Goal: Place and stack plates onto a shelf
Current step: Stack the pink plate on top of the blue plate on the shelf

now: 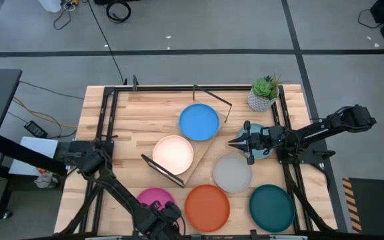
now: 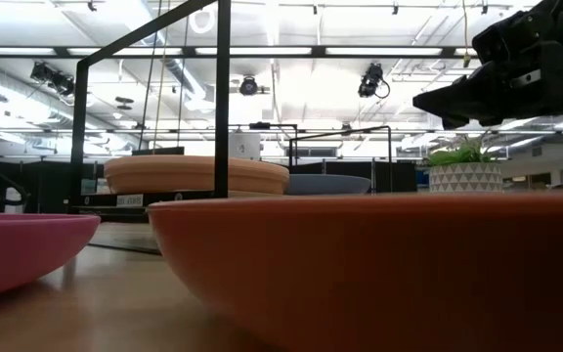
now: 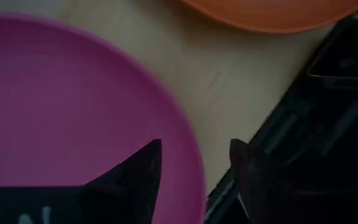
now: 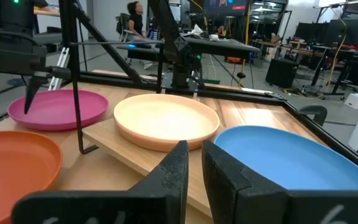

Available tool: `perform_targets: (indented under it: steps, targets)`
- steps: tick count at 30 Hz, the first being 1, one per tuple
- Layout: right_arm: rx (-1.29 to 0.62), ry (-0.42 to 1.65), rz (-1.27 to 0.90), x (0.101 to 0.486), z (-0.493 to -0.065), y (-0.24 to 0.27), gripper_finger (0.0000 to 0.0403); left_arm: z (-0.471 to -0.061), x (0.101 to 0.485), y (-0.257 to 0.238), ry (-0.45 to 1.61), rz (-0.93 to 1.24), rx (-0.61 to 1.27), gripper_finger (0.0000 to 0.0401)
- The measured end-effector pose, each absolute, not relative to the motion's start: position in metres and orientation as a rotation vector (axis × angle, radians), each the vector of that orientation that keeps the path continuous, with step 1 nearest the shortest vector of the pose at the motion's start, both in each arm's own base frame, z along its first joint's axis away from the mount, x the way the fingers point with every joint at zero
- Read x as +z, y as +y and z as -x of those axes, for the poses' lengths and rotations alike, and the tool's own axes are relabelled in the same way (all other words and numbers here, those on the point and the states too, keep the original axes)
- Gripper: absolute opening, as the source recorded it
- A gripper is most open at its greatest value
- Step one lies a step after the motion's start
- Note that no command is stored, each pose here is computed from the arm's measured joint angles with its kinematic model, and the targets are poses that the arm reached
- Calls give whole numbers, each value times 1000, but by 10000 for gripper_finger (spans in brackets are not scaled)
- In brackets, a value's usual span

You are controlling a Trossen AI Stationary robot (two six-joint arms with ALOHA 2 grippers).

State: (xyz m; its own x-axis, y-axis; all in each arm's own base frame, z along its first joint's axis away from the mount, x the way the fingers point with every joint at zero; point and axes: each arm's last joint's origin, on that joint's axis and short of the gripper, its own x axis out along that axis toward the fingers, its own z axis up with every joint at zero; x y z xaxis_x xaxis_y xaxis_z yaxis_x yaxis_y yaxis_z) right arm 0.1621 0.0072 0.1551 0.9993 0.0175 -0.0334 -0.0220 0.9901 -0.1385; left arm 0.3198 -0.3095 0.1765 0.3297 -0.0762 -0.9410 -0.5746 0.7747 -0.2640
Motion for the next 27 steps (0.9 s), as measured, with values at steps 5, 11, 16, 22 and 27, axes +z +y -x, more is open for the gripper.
perform_targets:
  steps: [5,11,16,22,27]
  targets:
    - [20,32,137,155,-162,7,53,-323,177,-309,1203,612,322,199]
    - [20,33,136,155,-162,7,53,-325,157,-307,1314,595,331,185]
    - [20,32,135,155,-162,7,53,-326,155,-295,1387,567,388,164]
    - [20,33,135,155,-162,7,53,-322,155,-293,1504,592,384,75]
    - [20,33,131,155,-162,7,53,-318,175,-294,1557,655,325,20]
